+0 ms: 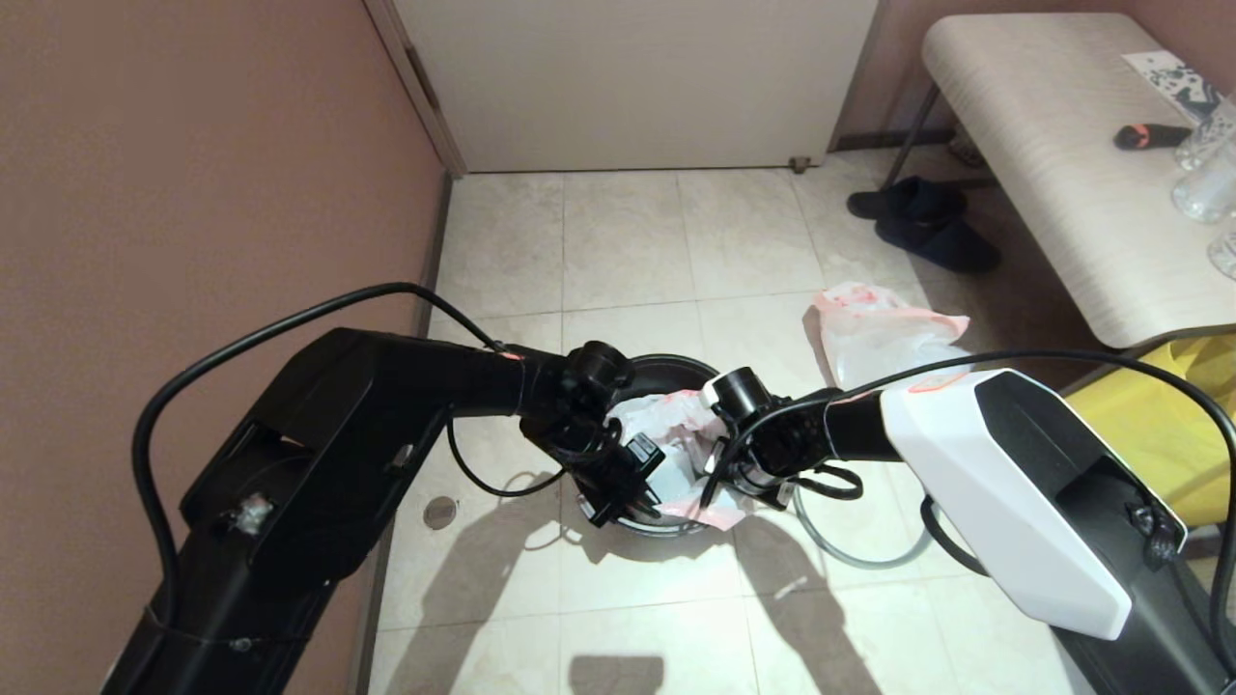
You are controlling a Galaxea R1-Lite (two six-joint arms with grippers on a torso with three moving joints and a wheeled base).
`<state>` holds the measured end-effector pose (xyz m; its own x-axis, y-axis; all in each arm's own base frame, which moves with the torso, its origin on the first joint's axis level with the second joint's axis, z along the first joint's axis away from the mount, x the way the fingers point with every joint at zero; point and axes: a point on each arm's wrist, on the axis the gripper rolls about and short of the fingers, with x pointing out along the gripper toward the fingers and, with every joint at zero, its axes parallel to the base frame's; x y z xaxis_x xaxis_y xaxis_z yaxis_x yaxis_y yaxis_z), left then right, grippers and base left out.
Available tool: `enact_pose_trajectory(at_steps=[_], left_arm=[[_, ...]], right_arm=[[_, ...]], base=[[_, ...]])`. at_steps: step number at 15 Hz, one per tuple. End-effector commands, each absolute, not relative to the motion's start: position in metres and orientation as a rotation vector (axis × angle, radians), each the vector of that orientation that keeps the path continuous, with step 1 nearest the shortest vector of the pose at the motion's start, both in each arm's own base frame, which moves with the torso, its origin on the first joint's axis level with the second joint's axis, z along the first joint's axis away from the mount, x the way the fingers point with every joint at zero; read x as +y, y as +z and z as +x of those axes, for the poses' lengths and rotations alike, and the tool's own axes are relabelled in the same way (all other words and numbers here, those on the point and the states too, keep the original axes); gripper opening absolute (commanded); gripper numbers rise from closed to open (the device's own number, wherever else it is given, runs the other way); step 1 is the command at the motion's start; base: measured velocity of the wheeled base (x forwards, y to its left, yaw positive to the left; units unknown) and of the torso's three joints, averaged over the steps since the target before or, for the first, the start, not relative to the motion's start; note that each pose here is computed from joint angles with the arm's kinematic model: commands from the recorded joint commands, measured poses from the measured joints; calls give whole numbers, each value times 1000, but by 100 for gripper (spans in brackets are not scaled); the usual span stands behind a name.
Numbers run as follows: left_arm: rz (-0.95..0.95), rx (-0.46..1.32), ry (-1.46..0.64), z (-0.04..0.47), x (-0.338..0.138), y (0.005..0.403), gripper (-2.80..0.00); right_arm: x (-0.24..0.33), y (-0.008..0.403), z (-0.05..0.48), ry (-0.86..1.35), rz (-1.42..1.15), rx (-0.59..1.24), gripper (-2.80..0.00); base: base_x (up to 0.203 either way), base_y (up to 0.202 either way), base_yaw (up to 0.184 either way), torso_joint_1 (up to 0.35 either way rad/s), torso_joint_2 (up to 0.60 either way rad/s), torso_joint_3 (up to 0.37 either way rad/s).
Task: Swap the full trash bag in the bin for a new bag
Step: Put the new garbage bag on the trash can
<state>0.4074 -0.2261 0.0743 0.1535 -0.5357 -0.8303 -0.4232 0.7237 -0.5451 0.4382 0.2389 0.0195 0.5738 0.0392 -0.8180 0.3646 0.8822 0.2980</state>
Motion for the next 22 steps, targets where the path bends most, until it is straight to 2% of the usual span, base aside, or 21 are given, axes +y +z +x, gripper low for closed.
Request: enact_pose_trajectory(at_steps=[1, 4, 10, 14, 22], left_arm=[[-844, 1454, -103, 406, -224, 84, -280], [-836, 1454, -124, 399, -227, 98, -280], [-803, 1574, -145, 383, -238, 94, -280], [-723, 1645, -148, 374, -244, 81, -280], [-740, 1687, -59, 383, -226, 68, -280]], right_arm=[[239, 17, 438, -206, 469, 952, -280], [239, 17, 438, -205, 470, 950, -280], [239, 17, 439, -203, 475, 943, -280], [239, 13, 440, -211, 468, 943, -280], [235, 3, 444, -223, 435, 928, -280]], base=[[0, 0, 0, 0, 0, 0], [0, 0, 0, 0, 0, 0], [0, 0, 0, 0, 0, 0], [0, 0, 0, 0, 0, 0], [0, 0, 0, 0, 0, 0]])
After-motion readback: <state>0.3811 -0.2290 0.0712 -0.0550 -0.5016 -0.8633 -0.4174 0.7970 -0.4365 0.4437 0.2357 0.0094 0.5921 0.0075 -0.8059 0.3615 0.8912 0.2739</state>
